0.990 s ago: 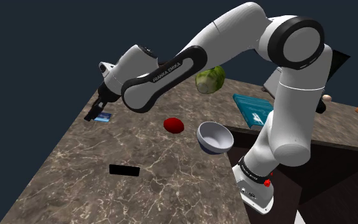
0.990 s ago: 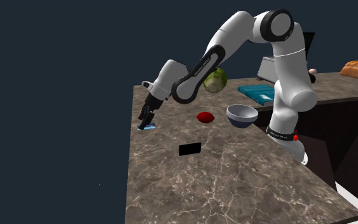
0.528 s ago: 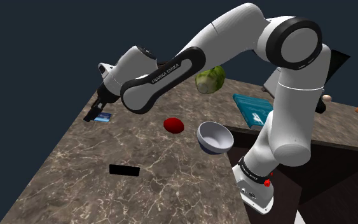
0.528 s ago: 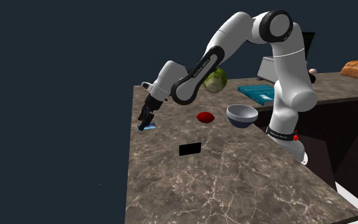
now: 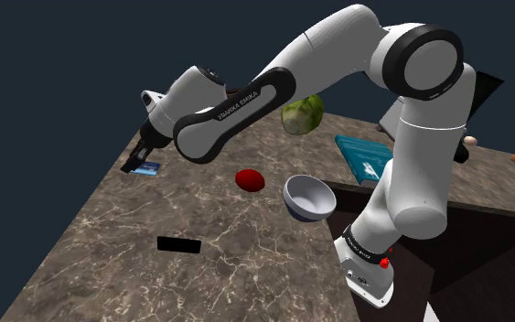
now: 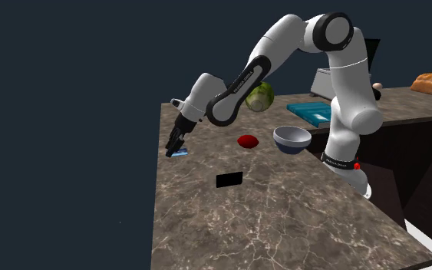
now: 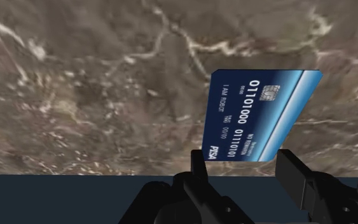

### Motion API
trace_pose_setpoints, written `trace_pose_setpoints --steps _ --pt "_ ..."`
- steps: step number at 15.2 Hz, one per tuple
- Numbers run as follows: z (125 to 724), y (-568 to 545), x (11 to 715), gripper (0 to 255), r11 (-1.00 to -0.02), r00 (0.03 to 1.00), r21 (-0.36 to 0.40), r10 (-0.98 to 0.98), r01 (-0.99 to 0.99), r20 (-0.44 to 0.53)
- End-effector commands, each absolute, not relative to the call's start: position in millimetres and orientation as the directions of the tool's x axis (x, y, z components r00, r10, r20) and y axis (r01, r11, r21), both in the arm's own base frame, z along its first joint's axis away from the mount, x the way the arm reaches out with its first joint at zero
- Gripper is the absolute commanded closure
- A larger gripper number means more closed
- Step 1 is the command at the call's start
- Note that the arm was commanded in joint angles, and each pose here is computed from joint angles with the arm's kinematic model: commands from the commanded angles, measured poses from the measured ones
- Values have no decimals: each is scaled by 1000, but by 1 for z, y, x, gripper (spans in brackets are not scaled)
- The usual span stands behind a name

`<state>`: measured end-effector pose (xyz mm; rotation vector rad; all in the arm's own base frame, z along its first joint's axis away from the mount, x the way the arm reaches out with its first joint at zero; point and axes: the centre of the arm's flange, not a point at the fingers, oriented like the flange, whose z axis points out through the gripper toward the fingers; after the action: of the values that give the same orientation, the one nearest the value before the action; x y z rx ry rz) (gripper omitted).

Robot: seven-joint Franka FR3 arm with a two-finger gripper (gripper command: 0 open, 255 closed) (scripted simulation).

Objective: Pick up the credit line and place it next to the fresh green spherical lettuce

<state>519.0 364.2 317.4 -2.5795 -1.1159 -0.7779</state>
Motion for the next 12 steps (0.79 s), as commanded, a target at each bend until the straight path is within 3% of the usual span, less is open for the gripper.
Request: trace_pose_setpoints --steps 1,12 --pt "317 364 519 255 -685 570 4 609 728 551" --pt "365 364 519 255 -685 570 4 609 728 551"
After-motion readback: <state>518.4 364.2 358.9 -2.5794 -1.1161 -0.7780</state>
